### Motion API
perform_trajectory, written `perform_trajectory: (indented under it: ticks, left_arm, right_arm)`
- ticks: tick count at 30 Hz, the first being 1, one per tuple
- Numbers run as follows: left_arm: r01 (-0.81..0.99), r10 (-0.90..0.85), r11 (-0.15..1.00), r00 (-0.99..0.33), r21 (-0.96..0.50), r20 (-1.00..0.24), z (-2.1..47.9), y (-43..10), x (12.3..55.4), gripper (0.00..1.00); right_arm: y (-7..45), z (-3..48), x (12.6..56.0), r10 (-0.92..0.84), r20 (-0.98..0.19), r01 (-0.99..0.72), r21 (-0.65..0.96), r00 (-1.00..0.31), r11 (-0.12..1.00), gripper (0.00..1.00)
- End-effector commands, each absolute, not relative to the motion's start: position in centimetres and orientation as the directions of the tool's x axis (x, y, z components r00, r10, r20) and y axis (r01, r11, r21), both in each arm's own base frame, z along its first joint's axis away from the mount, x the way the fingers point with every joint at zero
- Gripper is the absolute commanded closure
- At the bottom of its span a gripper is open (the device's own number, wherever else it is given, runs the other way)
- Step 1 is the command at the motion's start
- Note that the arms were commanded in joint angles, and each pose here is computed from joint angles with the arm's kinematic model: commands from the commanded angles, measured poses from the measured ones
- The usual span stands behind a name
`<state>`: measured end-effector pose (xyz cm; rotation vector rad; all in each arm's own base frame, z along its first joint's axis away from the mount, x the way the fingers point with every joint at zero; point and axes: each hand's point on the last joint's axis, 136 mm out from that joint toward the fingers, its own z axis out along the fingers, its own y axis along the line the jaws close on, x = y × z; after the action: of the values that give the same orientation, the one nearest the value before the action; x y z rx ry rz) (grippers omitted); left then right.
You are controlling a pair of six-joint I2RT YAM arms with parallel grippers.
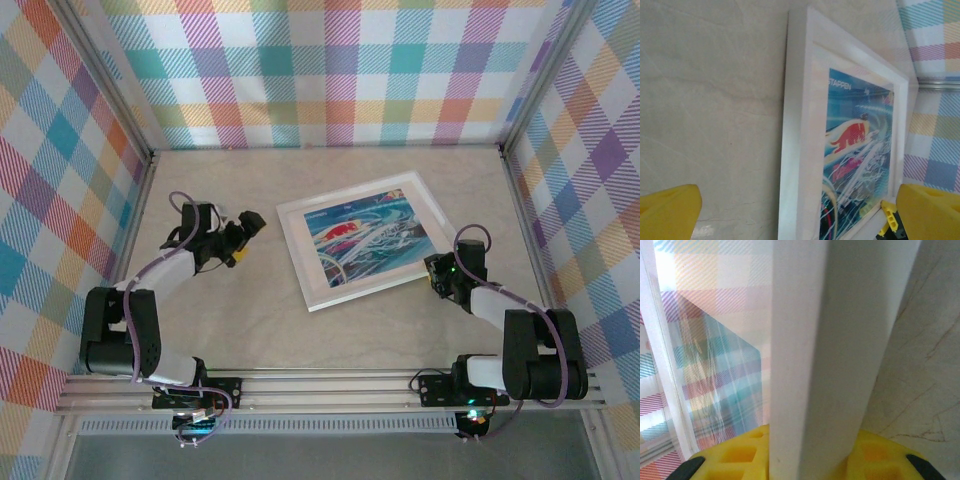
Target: Put the photo into the frame
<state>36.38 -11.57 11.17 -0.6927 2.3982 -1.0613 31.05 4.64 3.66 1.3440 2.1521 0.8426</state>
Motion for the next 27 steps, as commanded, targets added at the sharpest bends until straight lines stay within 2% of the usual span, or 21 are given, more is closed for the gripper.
perform_trajectory:
  ticks: [1, 4, 6, 8, 10, 13, 17, 20, 27]
  left_arm:
    - [-0.269, -0.58, 0.598, -0.795, -0.755, -0.177, 10.2, -12.2, 36.1, 0.0]
    - [-0.265, -0.57, 0.604, -0.802, -0.752, -0.176, 10.2, -12.7, 36.2, 0.0]
    - [-0.263, -0.565, 0.608, -0.806, -0.749, -0.175, 10.2, -13.0, 36.2, 0.0]
    - [-0.264, -0.563, 0.611, -0.808, -0.746, -0.175, 10.1, -13.1, 36.2, 0.0]
    - [-0.265, -0.563, 0.613, -0.807, -0.744, -0.177, 10.2, -13.1, 36.3, 0.0]
    - [-0.266, -0.561, 0.617, -0.809, -0.741, -0.177, 10.3, -13.2, 36.4, 0.0]
    - [-0.272, -0.56, 0.62, -0.81, -0.736, -0.173, 10.2, -13.2, 36.4, 0.0]
    - [-0.274, -0.557, 0.624, -0.812, -0.732, -0.171, 10.3, -13.5, 36.6, 0.0]
    - [-0.311, -0.543, 0.696, -0.817, -0.647, -0.192, 9.0, -13.7, 36.6, 0.0]
  right_arm:
    - [3.8, 4.1, 31.8, 0.903, -0.137, 0.606, 0.699, -0.408, 0.38, 1.0]
    - [4.1, 3.6, 31.6, 0.9, -0.114, 0.624, 0.684, -0.421, 0.379, 0.76]
    - [4.0, 3.5, 31.2, 0.9, -0.112, 0.637, 0.67, -0.42, 0.381, 0.5]
    - [3.8, 4.0, 31.0, 0.889, -0.135, 0.637, 0.651, -0.438, 0.413, 0.31]
    - [3.5, 4.7, 30.8, 0.863, -0.179, 0.63, 0.615, -0.473, 0.473, 0.16]
    - [2.6, 5.9, 30.2, 0.815, -0.26, 0.615, 0.55, -0.518, 0.566, 0.02]
    - [1.3, 7.8, 30.2, 0.72, -0.383, 0.559, 0.456, -0.579, 0.692, 0.0]
    - [1.1, 9.3, 31.8, 0.596, -0.466, 0.455, 0.387, -0.654, 0.802, 0.0]
    - [2.8, 10.9, 38.0, 0.247, -0.534, 0.127, 0.251, -0.809, 0.96, 0.0]
